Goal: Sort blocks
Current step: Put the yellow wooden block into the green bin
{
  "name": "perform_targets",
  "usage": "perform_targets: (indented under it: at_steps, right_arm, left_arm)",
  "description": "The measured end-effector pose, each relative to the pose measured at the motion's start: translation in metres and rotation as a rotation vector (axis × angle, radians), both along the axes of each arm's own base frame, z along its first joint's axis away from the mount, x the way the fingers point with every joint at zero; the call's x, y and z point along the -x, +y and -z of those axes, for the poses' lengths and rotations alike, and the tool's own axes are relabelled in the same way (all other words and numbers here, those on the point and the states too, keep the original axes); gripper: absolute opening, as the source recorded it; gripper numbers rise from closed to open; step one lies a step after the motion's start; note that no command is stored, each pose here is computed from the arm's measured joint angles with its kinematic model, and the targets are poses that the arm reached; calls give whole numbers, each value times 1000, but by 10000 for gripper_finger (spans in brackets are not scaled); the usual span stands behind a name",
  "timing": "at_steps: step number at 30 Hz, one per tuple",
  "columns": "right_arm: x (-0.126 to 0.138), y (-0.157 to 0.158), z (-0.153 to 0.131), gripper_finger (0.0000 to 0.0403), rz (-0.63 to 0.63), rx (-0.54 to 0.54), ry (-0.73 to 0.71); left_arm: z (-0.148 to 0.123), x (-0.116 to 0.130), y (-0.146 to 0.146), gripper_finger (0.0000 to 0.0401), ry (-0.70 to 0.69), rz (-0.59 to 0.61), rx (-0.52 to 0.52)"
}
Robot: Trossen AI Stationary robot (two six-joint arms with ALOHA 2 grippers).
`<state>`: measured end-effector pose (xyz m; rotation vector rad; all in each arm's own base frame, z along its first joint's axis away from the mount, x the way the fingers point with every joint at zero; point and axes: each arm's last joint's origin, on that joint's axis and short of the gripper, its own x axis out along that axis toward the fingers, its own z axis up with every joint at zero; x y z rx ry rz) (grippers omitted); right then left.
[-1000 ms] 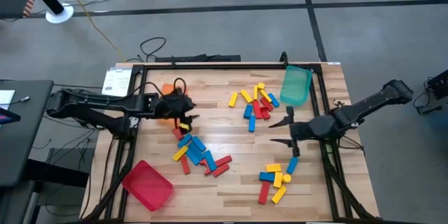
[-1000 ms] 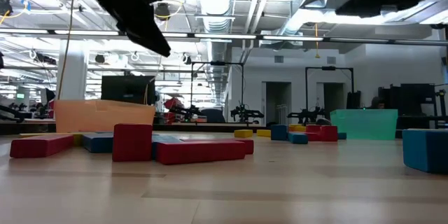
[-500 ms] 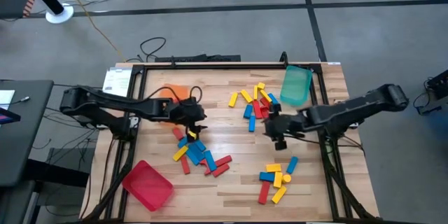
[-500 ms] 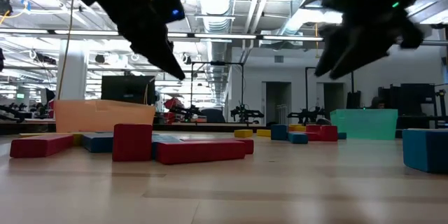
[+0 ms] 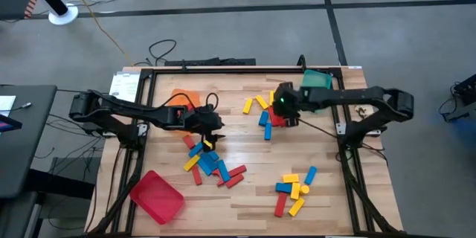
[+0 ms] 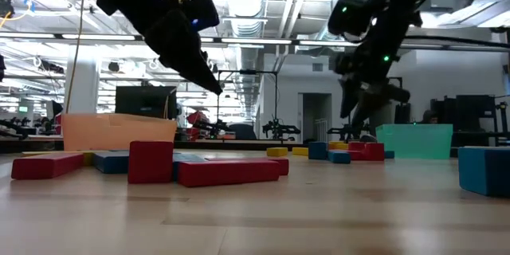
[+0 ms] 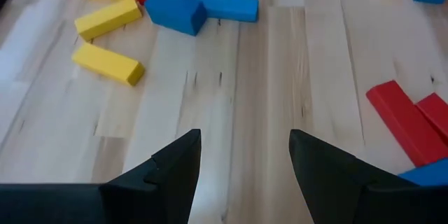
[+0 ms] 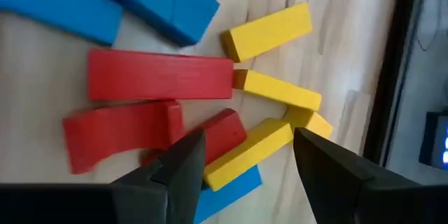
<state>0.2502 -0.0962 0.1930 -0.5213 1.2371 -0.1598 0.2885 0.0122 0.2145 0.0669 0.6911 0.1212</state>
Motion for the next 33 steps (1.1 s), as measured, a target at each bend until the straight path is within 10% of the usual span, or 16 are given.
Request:
perform_targets:
  at_steps: [12,33]
  right_arm:
    - [2,-71,21,197,426,-293,87]
    - [-21,-91,13,193,684,-538,-131]
  left_arm:
    - [-1,-1,0,212,-3,39,-49]
    - [-2,-2,0,212,-16,69,-88]
